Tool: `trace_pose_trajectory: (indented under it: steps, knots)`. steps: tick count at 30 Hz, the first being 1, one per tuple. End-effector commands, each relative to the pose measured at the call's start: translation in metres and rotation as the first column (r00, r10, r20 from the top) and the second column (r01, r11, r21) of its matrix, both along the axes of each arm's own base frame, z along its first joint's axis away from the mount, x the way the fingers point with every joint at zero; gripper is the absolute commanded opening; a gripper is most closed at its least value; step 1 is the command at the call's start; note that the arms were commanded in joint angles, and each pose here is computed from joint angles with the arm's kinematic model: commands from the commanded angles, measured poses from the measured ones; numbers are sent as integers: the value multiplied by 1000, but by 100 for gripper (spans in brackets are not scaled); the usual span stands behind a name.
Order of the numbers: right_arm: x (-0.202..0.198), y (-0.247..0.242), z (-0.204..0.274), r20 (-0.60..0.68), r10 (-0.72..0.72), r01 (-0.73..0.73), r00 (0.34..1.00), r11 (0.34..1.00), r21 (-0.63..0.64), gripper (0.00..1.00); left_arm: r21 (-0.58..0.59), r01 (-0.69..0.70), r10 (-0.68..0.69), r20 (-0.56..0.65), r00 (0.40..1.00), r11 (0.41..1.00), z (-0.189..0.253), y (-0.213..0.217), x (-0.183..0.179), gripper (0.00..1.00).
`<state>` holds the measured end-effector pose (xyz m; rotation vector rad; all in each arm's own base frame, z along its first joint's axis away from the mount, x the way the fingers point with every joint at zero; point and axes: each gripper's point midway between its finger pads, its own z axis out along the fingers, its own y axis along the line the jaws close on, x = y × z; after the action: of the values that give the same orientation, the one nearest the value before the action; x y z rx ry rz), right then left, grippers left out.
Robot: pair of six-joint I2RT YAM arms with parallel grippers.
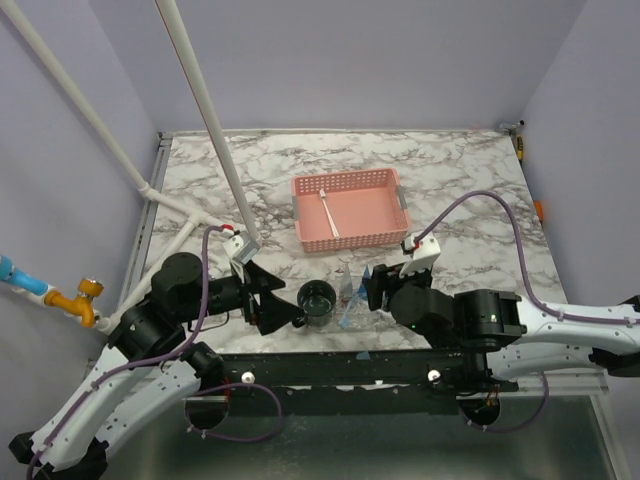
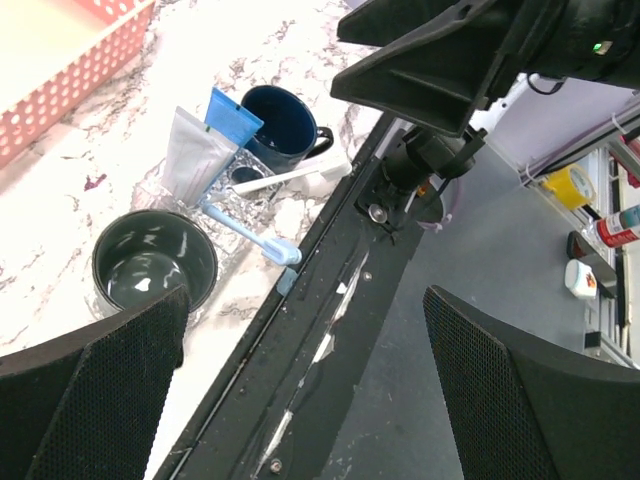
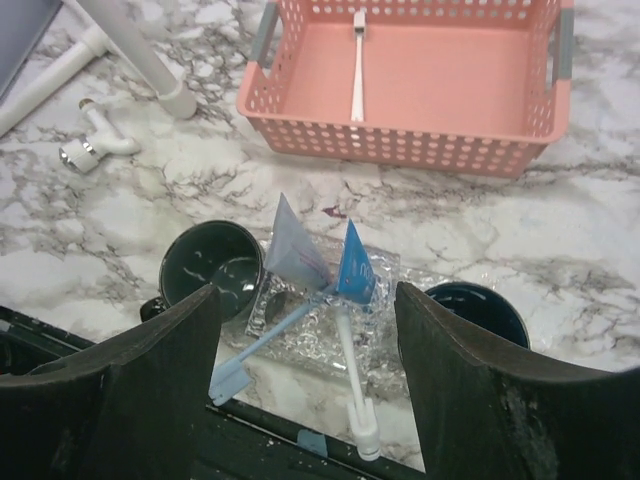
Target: Prepare toiletry sets of a toothbrush and toothpaste on the tray
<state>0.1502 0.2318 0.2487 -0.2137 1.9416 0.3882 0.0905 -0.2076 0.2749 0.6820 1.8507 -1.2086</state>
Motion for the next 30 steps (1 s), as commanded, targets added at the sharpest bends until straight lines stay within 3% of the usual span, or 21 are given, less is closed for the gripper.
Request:
trace_pose_trajectory:
  steps: [1,14,30]
  knots:
    - [11,1,36,108,-13,15,994,1000,-21,75,0,-42,42,63,997,999,16,-1,14,99]
    - [72,8,78,165,-1,6,986,1000,-30,80,25,-131,126,133,983,991,22,-2,43,99]
    - [176,-36,52,5,-72,71,997,995,73,86,132,-377,330,279,902,917,35,20,101,99]
